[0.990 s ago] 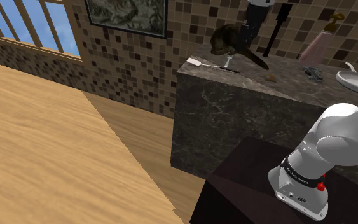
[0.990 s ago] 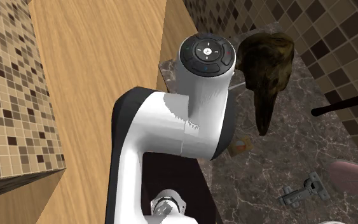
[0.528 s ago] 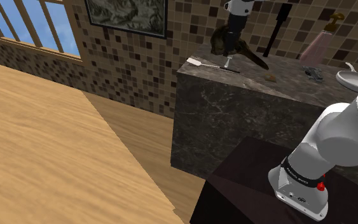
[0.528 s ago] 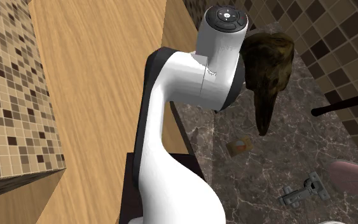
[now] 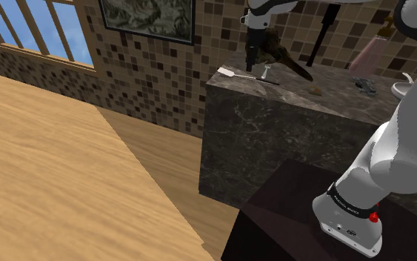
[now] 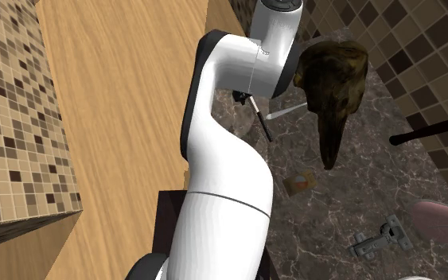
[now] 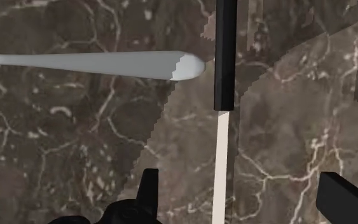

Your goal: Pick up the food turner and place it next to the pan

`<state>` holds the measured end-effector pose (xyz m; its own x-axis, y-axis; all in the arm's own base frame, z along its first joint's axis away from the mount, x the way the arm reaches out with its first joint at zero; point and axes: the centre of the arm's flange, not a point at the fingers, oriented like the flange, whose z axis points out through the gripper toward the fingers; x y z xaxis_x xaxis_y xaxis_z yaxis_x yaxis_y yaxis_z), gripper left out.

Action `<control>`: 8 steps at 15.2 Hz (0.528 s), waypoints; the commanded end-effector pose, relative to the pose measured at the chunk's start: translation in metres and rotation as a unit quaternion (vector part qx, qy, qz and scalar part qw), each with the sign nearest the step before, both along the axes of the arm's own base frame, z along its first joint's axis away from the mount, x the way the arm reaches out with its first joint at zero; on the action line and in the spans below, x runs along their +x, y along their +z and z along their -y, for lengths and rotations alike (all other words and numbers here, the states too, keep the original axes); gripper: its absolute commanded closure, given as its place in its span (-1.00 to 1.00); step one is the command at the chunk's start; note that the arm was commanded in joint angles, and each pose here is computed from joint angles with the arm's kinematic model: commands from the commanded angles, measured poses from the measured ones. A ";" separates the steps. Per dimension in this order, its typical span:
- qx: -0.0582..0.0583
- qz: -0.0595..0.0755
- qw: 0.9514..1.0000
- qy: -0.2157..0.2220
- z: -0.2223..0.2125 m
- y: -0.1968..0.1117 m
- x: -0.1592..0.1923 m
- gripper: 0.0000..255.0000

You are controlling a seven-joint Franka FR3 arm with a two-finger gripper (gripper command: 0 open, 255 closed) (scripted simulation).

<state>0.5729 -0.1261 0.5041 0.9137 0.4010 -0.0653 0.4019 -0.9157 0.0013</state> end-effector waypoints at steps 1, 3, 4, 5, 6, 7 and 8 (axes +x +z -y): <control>0.000 -0.001 1.000 0.003 0.000 -0.010 0.002 -1.00; 0.000 -0.001 1.000 0.003 0.000 -0.020 0.001 -1.00; 0.000 -0.001 1.000 0.003 0.001 -0.025 0.001 -1.00; 0.000 -0.001 1.000 0.003 0.001 -0.031 0.001 -1.00; 0.000 -0.001 1.000 0.003 0.001 -0.034 0.000 -1.00; 0.000 -0.001 1.000 0.003 0.001 -0.034 0.000 -1.00; 0.000 -0.001 1.000 0.003 0.001 -0.034 0.000 -1.00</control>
<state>0.5733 -0.1267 0.4716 0.9110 0.4070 -0.0667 0.4080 -0.9130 0.0003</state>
